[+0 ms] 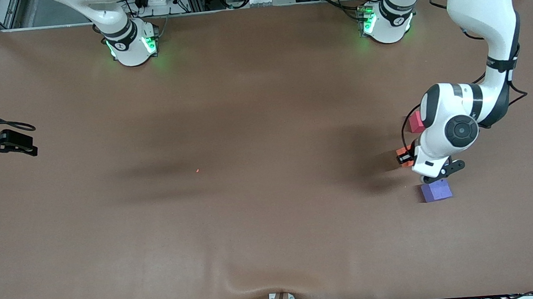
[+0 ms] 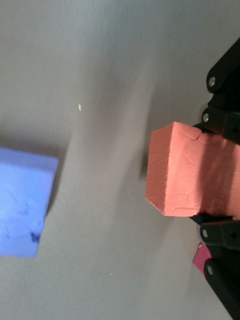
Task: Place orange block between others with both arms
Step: 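Carry the orange cube with the left gripper while the right gripper retracts, then lower the orange cube between the pink and purple cubes with the left gripper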
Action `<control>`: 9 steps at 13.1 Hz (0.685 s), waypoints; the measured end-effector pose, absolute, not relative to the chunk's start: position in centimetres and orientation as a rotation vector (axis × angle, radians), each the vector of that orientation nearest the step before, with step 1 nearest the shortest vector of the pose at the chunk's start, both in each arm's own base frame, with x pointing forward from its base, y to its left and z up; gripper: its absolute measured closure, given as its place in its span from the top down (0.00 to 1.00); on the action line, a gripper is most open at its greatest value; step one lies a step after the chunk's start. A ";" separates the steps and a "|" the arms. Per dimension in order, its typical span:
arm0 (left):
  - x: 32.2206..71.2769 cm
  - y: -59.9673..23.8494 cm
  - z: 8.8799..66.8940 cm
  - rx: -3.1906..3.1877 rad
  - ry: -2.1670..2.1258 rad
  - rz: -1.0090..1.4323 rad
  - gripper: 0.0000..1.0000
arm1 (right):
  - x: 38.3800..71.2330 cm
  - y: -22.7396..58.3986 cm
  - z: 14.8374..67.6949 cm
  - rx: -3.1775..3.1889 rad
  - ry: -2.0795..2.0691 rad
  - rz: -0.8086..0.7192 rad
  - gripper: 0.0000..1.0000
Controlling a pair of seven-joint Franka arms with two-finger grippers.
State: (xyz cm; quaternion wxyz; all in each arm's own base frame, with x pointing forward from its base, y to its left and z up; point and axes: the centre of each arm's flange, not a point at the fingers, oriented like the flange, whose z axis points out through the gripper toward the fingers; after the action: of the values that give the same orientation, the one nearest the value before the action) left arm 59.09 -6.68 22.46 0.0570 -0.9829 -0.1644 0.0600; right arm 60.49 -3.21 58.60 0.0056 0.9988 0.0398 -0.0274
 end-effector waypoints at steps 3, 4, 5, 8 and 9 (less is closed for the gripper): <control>58.7 -2.9 21.9 -3.000 -0.485 0.176 0.54 | 60.5 -2.2 58.6 3.125 0.148 -0.089 1.00; 58.7 -1.8 21.9 -3.009 -0.478 0.162 0.54 | 60.5 -2.1 58.6 3.125 0.151 -0.090 1.00; 58.8 -0.7 21.9 -3.019 -0.465 0.142 0.54 | 60.5 -2.1 58.5 3.125 0.151 -0.091 1.00; 58.7 1.2 21.6 -3.033 -0.450 0.110 0.54 | 60.5 -2.2 58.4 3.125 0.147 -0.096 1.00; 58.6 1.2 21.5 -3.035 -0.449 0.110 0.54 | 60.5 -2.3 58.4 3.125 0.145 -0.097 1.00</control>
State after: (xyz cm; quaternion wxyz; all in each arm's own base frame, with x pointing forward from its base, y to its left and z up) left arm 58.55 1.16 21.48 0.0358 -0.9880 -0.1462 0.0359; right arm 60.48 -2.27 58.39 0.0057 0.9984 0.0463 -0.0311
